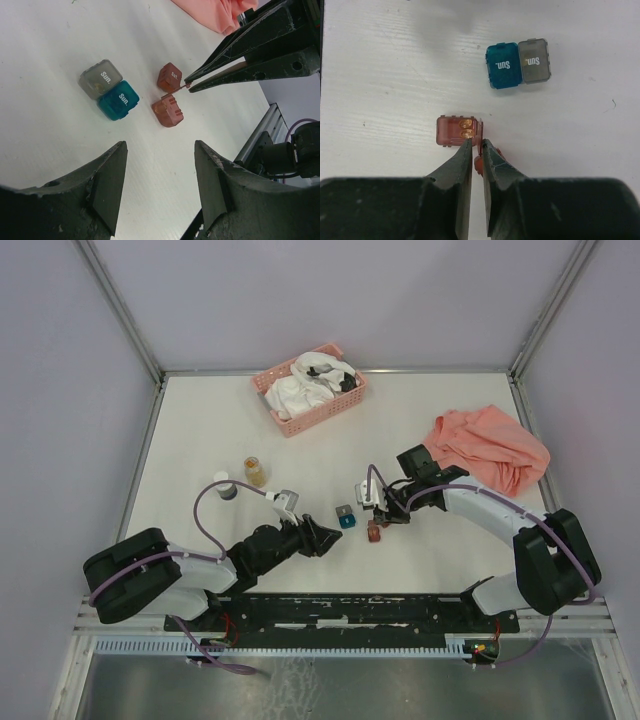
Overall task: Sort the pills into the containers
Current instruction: Close the pill container at the center of the board.
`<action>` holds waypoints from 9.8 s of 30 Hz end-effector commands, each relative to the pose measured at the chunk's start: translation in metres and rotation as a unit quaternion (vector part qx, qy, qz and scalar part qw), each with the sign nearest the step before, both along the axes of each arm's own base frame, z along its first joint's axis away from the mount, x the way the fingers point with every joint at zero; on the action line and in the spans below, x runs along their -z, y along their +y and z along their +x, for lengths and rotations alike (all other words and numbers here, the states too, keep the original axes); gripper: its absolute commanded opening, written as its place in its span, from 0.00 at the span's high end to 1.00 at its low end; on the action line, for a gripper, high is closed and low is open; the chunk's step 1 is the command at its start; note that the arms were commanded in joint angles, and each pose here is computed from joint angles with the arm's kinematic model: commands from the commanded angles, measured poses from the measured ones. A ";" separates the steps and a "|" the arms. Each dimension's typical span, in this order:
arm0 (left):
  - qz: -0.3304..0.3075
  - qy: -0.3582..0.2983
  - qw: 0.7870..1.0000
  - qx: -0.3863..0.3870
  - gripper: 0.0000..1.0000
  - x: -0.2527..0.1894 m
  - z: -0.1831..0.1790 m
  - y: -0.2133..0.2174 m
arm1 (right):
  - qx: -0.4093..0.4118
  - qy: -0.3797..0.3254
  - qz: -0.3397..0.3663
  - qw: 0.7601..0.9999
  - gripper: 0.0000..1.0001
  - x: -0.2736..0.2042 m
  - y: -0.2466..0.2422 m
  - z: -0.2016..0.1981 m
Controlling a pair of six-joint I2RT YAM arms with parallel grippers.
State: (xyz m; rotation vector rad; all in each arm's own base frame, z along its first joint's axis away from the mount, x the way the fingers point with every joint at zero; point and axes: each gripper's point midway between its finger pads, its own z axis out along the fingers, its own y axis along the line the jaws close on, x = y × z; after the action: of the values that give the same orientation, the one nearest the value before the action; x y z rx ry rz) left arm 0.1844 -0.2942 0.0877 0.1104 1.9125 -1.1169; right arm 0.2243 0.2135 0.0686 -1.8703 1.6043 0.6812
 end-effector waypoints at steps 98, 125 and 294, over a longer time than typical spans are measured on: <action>-0.014 0.115 0.992 0.055 0.93 0.059 -0.025 -0.097 | -0.102 0.051 -0.005 0.993 0.56 -0.010 -0.001 -0.044; -0.025 0.109 0.992 0.057 0.92 0.053 -0.019 -0.101 | -0.112 0.074 -0.059 0.989 0.53 0.006 -0.006 -0.047; -0.068 0.191 0.979 0.015 0.64 0.076 -0.013 -0.089 | -0.056 0.059 -0.114 0.990 0.98 0.017 -0.004 -0.026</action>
State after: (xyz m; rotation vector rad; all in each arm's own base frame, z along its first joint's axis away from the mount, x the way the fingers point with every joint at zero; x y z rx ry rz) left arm 0.1684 -0.3882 0.0230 -0.1272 2.1247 -1.4134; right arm 0.1975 0.2120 0.0657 -2.0950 1.7183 0.6899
